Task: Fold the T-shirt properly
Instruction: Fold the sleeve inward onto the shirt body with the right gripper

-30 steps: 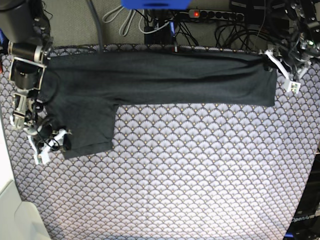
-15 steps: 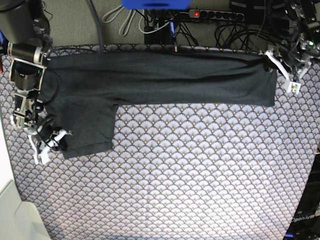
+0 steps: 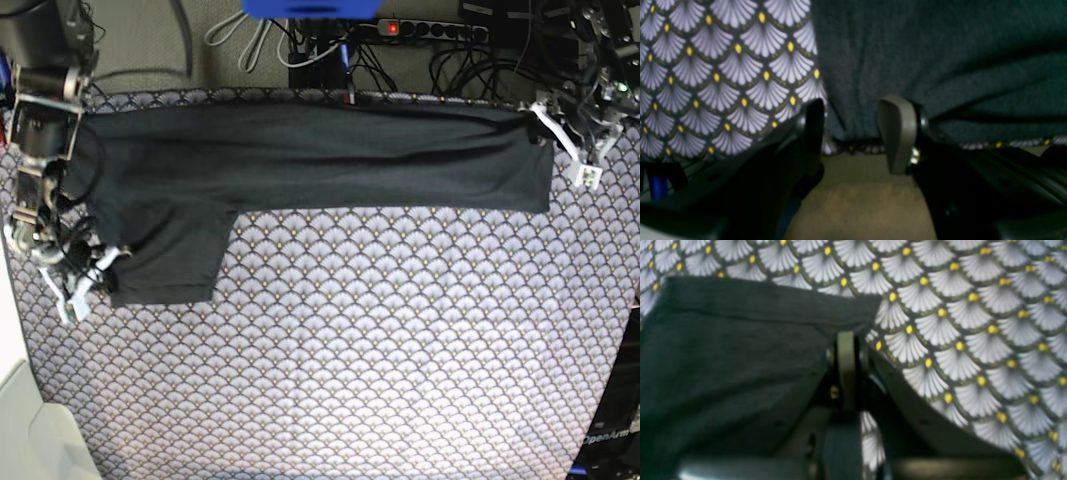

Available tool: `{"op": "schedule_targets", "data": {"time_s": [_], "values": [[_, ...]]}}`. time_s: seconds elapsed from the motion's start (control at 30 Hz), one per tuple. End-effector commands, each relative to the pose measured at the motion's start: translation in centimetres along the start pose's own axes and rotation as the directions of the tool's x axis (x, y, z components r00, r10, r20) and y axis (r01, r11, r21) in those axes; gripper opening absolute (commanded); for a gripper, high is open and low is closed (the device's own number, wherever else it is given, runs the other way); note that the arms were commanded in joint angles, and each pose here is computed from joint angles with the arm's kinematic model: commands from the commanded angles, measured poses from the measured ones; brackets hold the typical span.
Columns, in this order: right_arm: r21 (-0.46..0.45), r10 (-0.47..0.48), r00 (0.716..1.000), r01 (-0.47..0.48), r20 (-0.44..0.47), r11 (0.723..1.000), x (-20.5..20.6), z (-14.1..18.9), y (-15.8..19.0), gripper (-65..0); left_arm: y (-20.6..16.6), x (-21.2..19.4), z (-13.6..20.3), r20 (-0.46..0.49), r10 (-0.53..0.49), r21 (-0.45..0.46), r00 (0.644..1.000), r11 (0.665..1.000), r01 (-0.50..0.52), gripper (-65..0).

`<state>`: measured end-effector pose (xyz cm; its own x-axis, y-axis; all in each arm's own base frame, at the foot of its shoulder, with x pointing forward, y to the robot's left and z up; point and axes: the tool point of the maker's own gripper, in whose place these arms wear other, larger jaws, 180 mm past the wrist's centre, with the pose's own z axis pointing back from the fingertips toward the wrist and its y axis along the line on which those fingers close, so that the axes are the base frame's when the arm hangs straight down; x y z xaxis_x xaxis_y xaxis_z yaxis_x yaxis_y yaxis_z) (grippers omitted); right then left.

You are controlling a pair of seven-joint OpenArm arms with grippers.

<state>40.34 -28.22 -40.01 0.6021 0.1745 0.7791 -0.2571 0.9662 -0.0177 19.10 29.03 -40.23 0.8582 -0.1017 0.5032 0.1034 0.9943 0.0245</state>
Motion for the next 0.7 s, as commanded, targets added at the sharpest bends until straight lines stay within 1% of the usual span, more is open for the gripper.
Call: {"op": "schedule_targets", "data": {"time_s": [0.0, 0.13, 0.23, 0.3, 0.4, 0.67], "values": [[0.000, 0.032, 0.995, -0.032, 0.092, 0.999, 3.1, 1.0, -0.2, -65.0, 0.5, 1.0, 0.5, 0.029, -0.020, 0.012, 0.999, 1.000, 0.020, -36.1], [0.003, 0.139, 0.980, -0.141, 0.140, 0.990, 3.6, 4.0, 2.3, -65.0, 0.5, 1.0, 0.5, 0.029, -0.020, 0.012, 0.999, 1.000, 0.020, -36.1], [-0.007, 0.219, 0.962, -0.221, 0.163, 0.975, 3.6, 6.5, 4.2, -65.0, 0.5, 1.0, 0.5, 0.029, -0.020, 0.012, 0.999, 1.000, 0.020, -36.1], [-0.015, 0.224, 0.954, -0.225, 0.200, 0.974, 3.8, 8.1, 5.2, -65.0, 0.5, 1.1, 0.5, 0.032, -0.020, 0.013, 0.999, 1.000, 0.020, -36.1], [-0.046, 0.217, 0.939, -0.212, 0.266, 0.976, 4.6, 11.2, 5.6, -65.0, 0.5, 1.1, 0.5, 0.033, -0.020, 0.013, 0.999, 1.000, 0.020, -36.1], [-0.060, 0.204, 0.905, -0.196, 0.373, 0.979, 5.8, 17.3, 6.8, -65.0, 0.7, 1.0, 0.4, 0.031, -0.016, 0.013, 0.999, 1.000, 0.016, -36.1]]}}
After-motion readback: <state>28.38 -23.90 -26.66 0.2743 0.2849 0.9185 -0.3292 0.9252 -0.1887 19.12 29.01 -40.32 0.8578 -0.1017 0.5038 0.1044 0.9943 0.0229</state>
